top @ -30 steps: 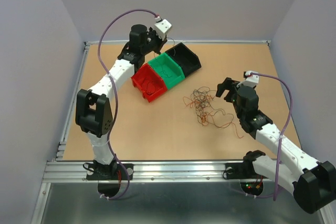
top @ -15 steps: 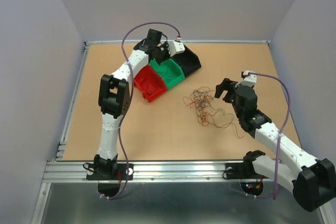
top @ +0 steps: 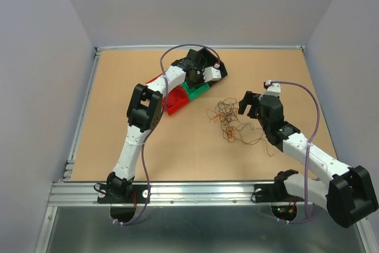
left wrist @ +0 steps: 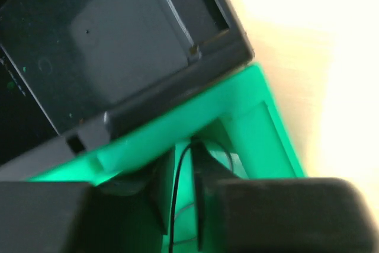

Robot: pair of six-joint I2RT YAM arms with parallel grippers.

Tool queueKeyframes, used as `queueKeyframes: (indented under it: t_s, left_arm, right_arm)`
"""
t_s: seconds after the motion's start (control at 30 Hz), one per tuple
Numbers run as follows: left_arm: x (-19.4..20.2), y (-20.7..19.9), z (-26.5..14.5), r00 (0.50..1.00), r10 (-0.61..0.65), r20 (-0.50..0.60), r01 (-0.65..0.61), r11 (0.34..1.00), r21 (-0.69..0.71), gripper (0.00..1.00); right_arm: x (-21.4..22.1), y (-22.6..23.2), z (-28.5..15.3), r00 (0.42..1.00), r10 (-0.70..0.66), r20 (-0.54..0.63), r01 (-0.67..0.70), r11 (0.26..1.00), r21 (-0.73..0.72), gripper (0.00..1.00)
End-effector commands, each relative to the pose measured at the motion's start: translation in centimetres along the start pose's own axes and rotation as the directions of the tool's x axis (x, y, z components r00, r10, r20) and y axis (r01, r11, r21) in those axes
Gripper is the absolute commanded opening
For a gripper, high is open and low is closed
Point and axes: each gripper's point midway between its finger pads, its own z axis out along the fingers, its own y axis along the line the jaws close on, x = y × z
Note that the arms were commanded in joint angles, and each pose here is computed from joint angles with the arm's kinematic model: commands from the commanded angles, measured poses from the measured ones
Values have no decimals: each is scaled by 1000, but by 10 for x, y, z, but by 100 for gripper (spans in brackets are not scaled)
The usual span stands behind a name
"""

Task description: Untangle the cables

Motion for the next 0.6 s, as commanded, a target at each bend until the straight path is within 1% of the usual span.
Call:
queueKeyframes:
  t_s: [0.0,0.07,0.1,0.23,0.33,0.4,0.5,0.57]
  left_arm:
    - [-48,58,-88,986,19,164,14,980,-200,37]
    - [-62,66,-111,977,27,212,24,972,-235,41]
    - [-74,69,-131,967,46,249,22,965,-263,46]
    - [-94,75,-171,947,61,314,40,951,-305,55]
    - [-99,75,-186,941,60,334,53,946,-321,58]
    - [-97,75,-188,942,52,332,62,944,-325,59]
    - [-89,79,-195,937,-5,348,128,935,-332,59]
    - [-85,82,-203,917,-81,392,225,914,-338,59]
  right_arm:
    - [-28,15,-1,998,7,59,-4,999,-50,90]
    - [-27,16,-1,998,6,56,-3,998,-57,90]
    - [-27,16,-1,999,4,54,-1,998,-58,90]
    - [-19,22,2,1000,-17,23,19,996,-91,90]
    - [-11,30,7,999,-35,-17,32,991,-127,90]
    - [-9,33,8,999,-46,-30,41,989,-145,90]
    - [-1,47,10,994,-84,-64,68,973,-221,90]
    - [4,60,11,990,-109,-83,80,952,-294,90]
